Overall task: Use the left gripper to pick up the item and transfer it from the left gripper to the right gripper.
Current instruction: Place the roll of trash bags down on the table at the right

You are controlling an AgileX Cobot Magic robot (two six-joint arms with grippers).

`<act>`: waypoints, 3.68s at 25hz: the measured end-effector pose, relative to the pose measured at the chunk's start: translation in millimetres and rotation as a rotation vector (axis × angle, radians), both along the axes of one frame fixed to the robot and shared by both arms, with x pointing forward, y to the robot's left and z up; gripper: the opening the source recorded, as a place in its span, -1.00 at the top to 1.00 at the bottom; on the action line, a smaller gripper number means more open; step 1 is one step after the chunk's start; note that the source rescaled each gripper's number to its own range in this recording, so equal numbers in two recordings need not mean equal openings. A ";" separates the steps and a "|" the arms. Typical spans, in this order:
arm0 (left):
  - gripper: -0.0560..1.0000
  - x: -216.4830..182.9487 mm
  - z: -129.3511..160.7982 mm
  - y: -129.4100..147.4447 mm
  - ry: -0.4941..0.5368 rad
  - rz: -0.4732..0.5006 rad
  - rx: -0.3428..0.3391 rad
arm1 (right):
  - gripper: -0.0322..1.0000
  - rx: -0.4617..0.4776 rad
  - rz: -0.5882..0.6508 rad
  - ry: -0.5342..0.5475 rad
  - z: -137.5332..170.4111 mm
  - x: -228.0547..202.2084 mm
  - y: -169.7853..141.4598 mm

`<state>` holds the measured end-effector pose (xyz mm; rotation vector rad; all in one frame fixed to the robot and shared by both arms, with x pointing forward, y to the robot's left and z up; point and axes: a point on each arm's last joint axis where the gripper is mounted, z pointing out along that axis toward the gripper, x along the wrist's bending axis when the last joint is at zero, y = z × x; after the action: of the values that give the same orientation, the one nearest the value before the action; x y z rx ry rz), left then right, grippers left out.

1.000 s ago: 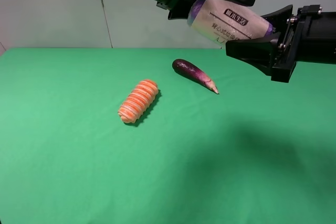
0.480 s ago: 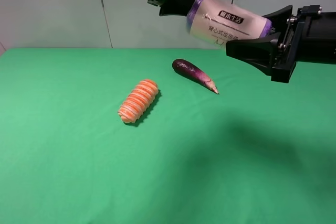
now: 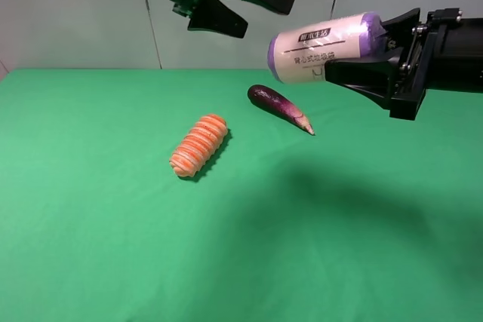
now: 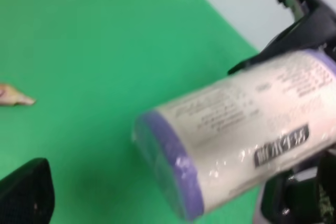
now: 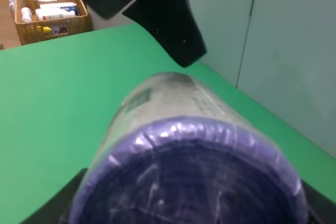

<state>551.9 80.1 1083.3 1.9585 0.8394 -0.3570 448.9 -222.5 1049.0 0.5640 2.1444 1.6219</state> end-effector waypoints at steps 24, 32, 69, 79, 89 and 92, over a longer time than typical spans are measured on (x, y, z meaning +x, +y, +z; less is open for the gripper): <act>-0.94 -87.8 34.0 106.0 -0.143 0.164 0.317 | 0.93 -0.014 0.007 0.003 -1.2 -0.6 0.0; -0.91 -151.9 31.6 131.3 -0.187 0.236 0.350 | 0.93 -0.016 0.009 0.009 -1.6 -0.8 0.1; -0.90 -340.3 -27.4 211.4 -0.476 0.546 0.365 | 0.94 -0.020 -0.018 0.051 -3.9 0.0 -1.3; -0.90 -331.6 -43.9 217.7 -0.434 0.594 0.467 | 0.94 -0.028 -0.060 0.068 -5.4 2.6 -3.7; -0.90 -324.7 -47.5 217.7 -0.445 0.637 0.450 | 0.94 -0.024 -0.066 0.076 -5.5 2.8 -3.8; -0.90 -324.7 -47.5 217.7 -0.444 0.638 0.451 | 0.94 0.000 -0.078 0.109 -5.5 2.8 -3.8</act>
<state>227.2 297.8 1035.7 1.9216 1.2470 0.6685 451.6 -226.4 1043.5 0.7423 2.1710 1.5825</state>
